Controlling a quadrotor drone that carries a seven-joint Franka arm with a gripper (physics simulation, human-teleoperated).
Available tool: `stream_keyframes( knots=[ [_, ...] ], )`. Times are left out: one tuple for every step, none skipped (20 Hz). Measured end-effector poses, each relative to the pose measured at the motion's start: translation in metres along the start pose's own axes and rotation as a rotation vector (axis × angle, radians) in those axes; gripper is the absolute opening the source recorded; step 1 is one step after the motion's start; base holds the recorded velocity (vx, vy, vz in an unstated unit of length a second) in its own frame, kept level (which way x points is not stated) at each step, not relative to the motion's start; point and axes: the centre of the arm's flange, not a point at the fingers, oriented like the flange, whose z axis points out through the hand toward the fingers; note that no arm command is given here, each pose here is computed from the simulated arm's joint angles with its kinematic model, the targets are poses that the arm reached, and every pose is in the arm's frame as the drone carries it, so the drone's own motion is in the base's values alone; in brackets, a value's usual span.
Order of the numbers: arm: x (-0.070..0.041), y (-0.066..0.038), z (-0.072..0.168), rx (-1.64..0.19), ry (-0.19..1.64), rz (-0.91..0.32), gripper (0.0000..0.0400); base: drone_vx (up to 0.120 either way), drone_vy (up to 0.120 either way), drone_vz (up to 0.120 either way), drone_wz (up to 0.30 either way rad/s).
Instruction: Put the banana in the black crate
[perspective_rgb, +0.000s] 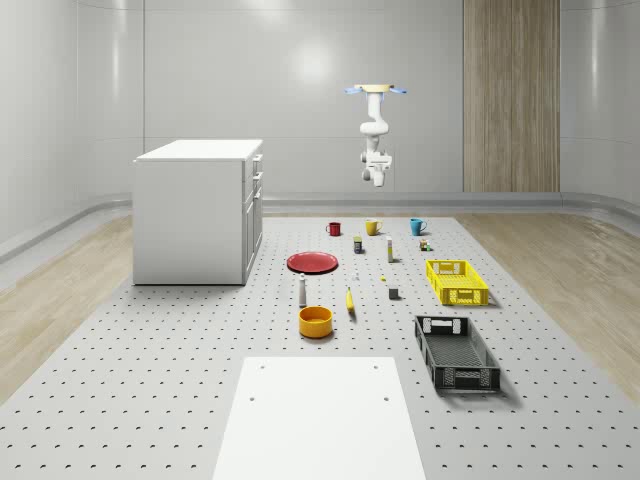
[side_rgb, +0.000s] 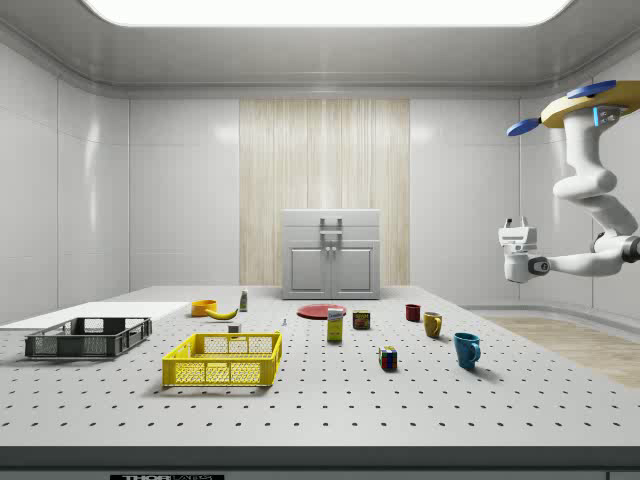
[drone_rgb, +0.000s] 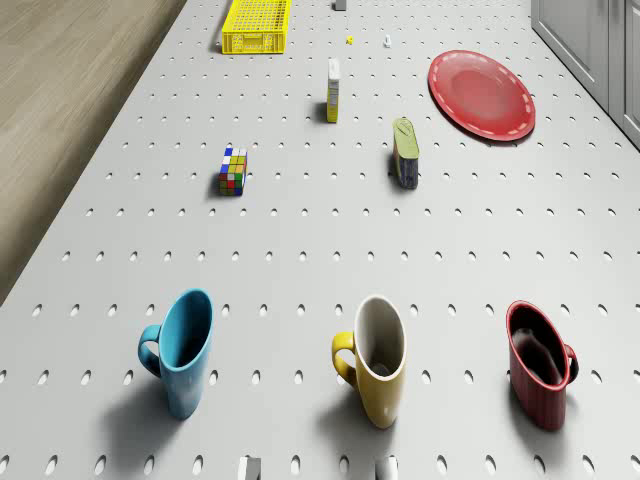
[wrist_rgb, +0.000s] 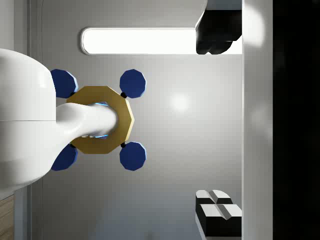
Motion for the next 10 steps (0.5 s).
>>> stream_keyframes(
  knots=[
    [-0.001, 0.001, -0.008, 0.001, 0.001, 0.000, 0.0400, 0.080, -0.120, 0.000, 0.000],
    [-0.002, 0.002, -0.015, 0.001, 0.001, 0.000, 0.0400, 0.120, -0.120, 0.000, 0.000],
    [-0.002, 0.002, -0.023, 0.002, 0.002, 0.000, 0.0400, 0.120, -0.120, 0.000, 0.000],
    [-0.002, 0.003, -0.030, 0.002, 0.002, 0.000, 0.0400, 0.120, -0.120, 0.000, 0.000],
    [-0.003, 0.003, -0.037, 0.003, 0.003, 0.000, 0.0400, 0.120, -0.120, 0.000, 0.000],
    [-0.002, 0.003, -0.043, 0.003, 0.003, 0.000, 0.0400, 0.120, -0.120, 0.000, 0.000],
    [-0.002, 0.002, -0.050, 0.004, 0.004, 0.000, 0.0400, 0.120, -0.120, 0.000, 0.000],
    [-0.002, 0.002, -0.056, 0.004, 0.004, 0.000, 0.0400, 0.120, -0.120, 0.000, 0.000],
    [-0.002, 0.002, -0.061, 0.005, 0.005, 0.000, 0.0400, 0.120, -0.120, 0.000, 0.000],
    [-0.001, 0.001, -0.066, 0.006, 0.006, 0.000, 0.0400, 0.120, -0.120, 0.000, 0.000]
  ],
)
